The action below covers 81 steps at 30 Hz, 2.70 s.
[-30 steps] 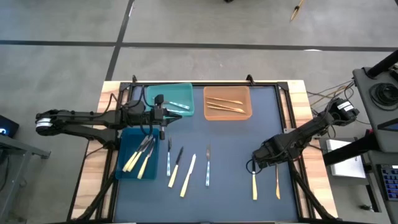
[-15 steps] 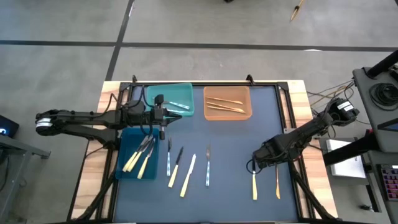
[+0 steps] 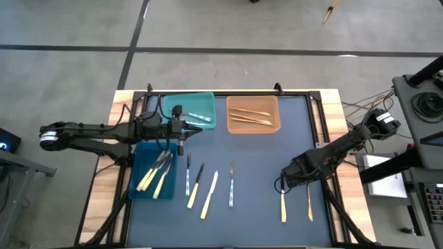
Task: Sort silverware by color (type)
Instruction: Put the golden knife into the orange bin
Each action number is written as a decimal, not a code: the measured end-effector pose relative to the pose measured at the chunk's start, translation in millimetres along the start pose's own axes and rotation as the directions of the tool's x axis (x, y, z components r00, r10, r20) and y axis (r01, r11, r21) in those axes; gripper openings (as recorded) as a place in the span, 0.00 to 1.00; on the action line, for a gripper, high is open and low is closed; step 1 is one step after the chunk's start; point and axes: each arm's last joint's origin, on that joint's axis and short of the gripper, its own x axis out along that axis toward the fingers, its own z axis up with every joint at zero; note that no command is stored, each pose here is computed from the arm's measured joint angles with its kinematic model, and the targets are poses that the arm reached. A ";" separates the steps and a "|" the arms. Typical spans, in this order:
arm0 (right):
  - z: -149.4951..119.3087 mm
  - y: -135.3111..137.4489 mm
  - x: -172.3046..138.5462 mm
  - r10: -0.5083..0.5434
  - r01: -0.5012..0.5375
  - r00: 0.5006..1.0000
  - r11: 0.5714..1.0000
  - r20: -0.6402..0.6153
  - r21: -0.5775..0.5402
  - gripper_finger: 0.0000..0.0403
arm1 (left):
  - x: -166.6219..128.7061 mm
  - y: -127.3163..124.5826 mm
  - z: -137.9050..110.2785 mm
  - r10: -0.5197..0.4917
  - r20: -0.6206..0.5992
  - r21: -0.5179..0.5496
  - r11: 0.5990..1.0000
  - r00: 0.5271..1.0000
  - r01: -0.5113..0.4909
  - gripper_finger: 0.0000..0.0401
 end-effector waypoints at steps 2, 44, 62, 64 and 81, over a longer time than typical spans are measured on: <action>-0.2 0.7 -0.6 0.004 -0.004 1.000 1.000 0.005 -0.007 0.32 | 0.0 0.0 0.0 0.000 0.000 0.000 1.000 1.000 0.000 0.00; -1.3 9.0 -7.0 0.122 -0.118 0.991 0.991 0.053 -0.066 0.04 | 0.0 0.0 0.1 0.000 0.001 0.000 1.000 1.000 0.000 0.00; -3.5 18.1 -31.9 0.195 -0.178 0.956 0.980 0.220 -0.093 0.03 | 0.0 0.5 2.1 0.005 0.021 0.000 1.000 1.000 -0.005 0.00; -3.7 19.9 -39.3 0.196 -0.175 0.949 0.979 0.248 -0.104 0.03 | 0.0 0.5 2.3 0.006 0.024 0.000 1.000 1.000 -0.006 0.00; 18.2 35.1 -116.1 0.253 -0.130 0.776 0.960 0.577 -0.247 0.03 | -0.1 0.6 2.5 0.007 0.026 0.000 1.000 1.000 -0.007 0.00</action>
